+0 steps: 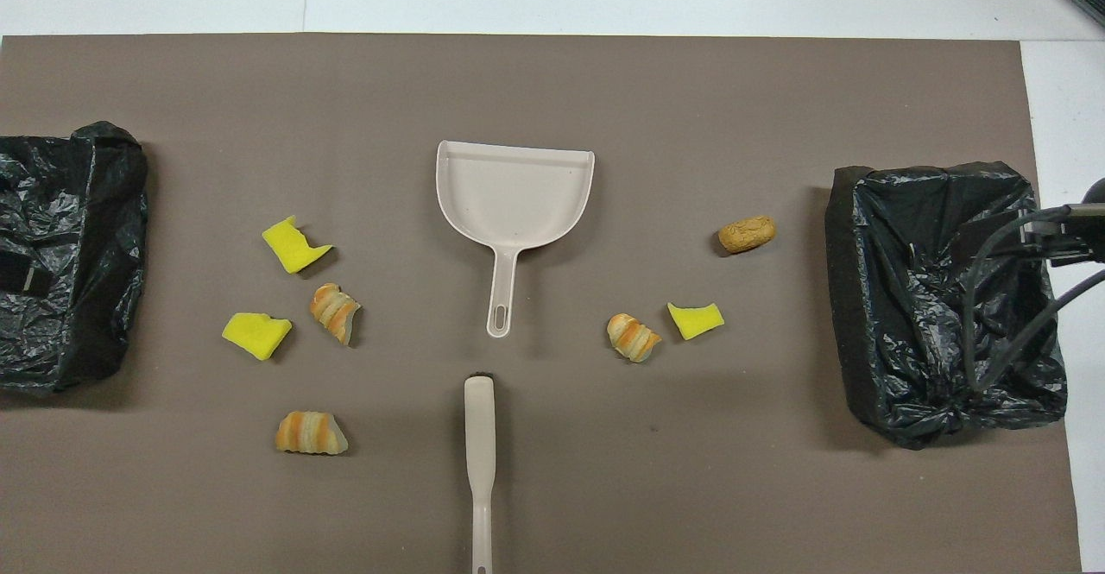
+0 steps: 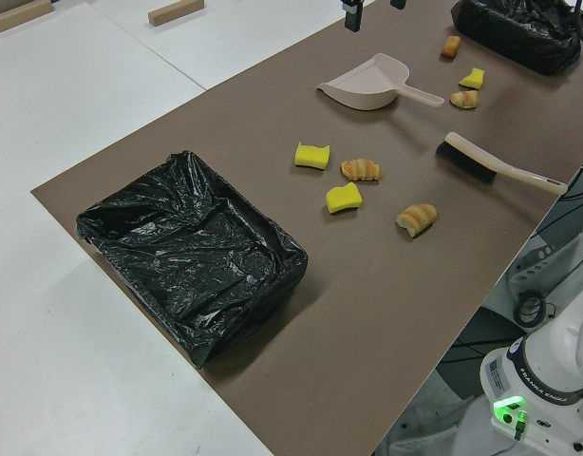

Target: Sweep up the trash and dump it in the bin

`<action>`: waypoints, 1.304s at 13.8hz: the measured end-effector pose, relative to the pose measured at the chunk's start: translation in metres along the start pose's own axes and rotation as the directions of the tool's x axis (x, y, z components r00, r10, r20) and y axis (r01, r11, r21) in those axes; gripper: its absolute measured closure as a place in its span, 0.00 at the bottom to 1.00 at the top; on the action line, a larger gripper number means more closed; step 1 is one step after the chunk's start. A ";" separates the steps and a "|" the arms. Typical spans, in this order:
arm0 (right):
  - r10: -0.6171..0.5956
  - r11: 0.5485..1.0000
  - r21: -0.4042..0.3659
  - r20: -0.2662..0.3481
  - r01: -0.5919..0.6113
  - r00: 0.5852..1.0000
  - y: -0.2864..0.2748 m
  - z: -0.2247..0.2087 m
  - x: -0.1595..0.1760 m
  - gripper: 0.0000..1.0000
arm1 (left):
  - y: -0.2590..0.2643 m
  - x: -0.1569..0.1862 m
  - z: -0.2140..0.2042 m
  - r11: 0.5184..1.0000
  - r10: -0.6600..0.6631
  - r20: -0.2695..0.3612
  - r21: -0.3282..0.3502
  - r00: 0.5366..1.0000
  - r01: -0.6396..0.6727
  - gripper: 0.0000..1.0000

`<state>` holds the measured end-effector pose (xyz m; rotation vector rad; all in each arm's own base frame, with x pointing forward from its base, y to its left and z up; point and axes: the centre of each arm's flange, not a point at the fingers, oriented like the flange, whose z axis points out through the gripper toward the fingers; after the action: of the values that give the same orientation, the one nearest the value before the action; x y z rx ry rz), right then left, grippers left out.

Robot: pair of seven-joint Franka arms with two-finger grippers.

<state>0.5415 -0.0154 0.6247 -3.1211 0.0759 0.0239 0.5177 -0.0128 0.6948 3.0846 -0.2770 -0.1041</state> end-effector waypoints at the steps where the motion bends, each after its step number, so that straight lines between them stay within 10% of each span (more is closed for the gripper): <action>1: 0.000 1.000 0.000 0.000 0.000 1.000 0.000 0.000 0.000 0.00 | 0.000 0.000 0.000 1.000 0.001 0.000 0.000 1.000 -0.001 0.00; 18: -0.036 0.999 0.011 0.113 0.035 0.993 -0.035 0.044 0.014 0.00 | -0.003 0.006 0.000 1.000 -0.003 -0.041 0.006 0.999 0.004 0.00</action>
<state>0.5568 0.0197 0.5807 -3.1032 0.0189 0.1998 0.5242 -0.0113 0.6940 3.0892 -0.2709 -0.0394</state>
